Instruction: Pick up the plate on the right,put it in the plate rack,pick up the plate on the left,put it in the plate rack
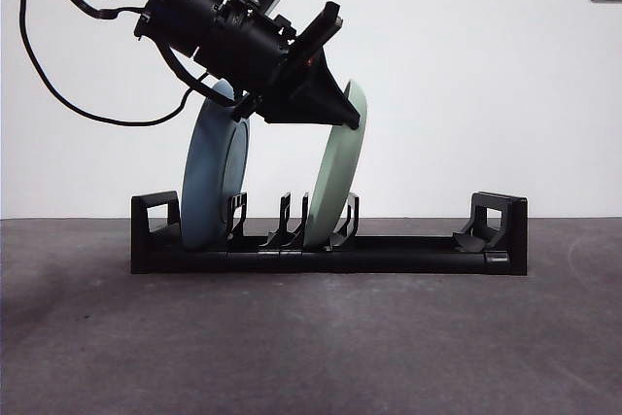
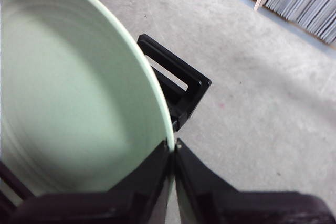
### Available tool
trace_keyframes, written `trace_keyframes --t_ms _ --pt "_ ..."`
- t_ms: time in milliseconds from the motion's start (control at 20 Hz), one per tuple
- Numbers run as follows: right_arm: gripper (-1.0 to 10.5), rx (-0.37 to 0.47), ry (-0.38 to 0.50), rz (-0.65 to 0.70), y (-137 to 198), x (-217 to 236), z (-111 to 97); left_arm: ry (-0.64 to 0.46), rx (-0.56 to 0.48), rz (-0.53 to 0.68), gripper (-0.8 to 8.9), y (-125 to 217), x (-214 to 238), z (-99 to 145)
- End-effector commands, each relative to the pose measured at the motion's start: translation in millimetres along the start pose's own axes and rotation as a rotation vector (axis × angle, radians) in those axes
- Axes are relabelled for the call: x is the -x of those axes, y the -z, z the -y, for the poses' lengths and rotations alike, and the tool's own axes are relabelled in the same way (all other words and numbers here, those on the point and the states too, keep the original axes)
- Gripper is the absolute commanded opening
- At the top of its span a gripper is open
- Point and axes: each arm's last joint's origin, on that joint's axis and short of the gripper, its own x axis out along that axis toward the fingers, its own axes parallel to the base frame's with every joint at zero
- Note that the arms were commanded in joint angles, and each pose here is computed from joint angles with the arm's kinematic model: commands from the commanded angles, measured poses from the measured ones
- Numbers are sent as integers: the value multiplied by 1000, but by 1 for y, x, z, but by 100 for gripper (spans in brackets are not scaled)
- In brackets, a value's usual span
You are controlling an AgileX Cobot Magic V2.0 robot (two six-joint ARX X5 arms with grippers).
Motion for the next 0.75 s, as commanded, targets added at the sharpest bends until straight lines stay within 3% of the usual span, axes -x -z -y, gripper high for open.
trace_keyframes --t_ms 50,350,750 --pt "343 7 -2 3 0 0 0 1 -64 4 7 -1 -1 3" --pt "344 7 -2 3 0 0 0 -83 -65 -38 256 4 -4 6" --pt "343 7 -2 -1 0 0 0 -37 -77 -53 296 2 -2 16"
